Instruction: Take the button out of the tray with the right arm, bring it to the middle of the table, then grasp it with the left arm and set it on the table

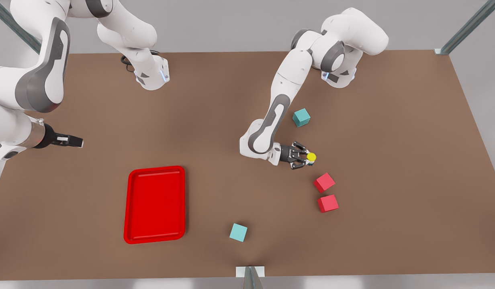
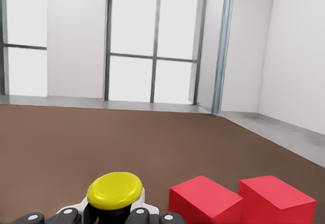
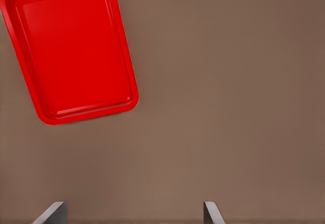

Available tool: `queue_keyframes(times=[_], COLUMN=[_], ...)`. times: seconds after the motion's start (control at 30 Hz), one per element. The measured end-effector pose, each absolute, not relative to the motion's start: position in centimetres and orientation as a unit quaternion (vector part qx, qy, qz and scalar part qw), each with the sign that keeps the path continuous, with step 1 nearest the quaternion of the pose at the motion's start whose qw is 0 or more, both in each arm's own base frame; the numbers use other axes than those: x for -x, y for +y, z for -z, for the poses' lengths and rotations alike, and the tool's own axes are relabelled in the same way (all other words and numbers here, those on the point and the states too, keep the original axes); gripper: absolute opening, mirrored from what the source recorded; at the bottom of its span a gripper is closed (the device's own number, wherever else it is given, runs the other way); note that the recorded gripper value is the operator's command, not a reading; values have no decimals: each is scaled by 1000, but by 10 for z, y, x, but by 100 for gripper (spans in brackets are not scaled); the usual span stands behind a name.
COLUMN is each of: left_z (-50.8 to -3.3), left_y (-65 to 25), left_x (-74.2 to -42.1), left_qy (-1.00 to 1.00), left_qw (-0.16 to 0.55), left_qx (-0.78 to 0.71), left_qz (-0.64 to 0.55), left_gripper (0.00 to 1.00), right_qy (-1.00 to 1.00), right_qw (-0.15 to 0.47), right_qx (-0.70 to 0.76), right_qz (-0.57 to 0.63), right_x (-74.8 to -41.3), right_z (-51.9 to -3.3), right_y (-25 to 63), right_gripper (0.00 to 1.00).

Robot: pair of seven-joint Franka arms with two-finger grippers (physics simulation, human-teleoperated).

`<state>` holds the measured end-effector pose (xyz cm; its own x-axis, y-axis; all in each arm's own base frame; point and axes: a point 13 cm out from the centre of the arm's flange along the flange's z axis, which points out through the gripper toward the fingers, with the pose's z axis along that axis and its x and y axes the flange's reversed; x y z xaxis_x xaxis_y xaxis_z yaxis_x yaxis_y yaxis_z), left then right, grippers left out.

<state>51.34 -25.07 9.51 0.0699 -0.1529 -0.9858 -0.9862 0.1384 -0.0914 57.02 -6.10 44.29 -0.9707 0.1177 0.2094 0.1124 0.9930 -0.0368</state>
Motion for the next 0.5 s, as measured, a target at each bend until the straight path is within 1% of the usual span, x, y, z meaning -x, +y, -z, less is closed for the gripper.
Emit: queue_keyframes(times=[0.33,0.37,0.4,0.43,0.5], left_z=[-68,-67,-66,-66,-66], left_y=[-252,-252,-252,-252,-252], left_x=[-517,-517,-518,-519,-521], left_qy=[516,513,510,507,502], left_qw=[547,549,551,553,558], left_qx=[567,570,574,576,581], left_qz=[-337,-333,-328,-323,-314], left_gripper=[46,58,74,99,100], right_qy=[-993,-993,-993,-993,-993], right_qw=[106,107,107,107,107], right_qx=[57,56,56,56,56], right_qz=[-13,-13,-13,-13,-13], right_x=[-570,-570,-570,-570,-570], right_z=[-443,-443,-442,-442,-442], right_y=[-61,-61,-60,-60,-60], right_gripper=[100,100,100,100,100])
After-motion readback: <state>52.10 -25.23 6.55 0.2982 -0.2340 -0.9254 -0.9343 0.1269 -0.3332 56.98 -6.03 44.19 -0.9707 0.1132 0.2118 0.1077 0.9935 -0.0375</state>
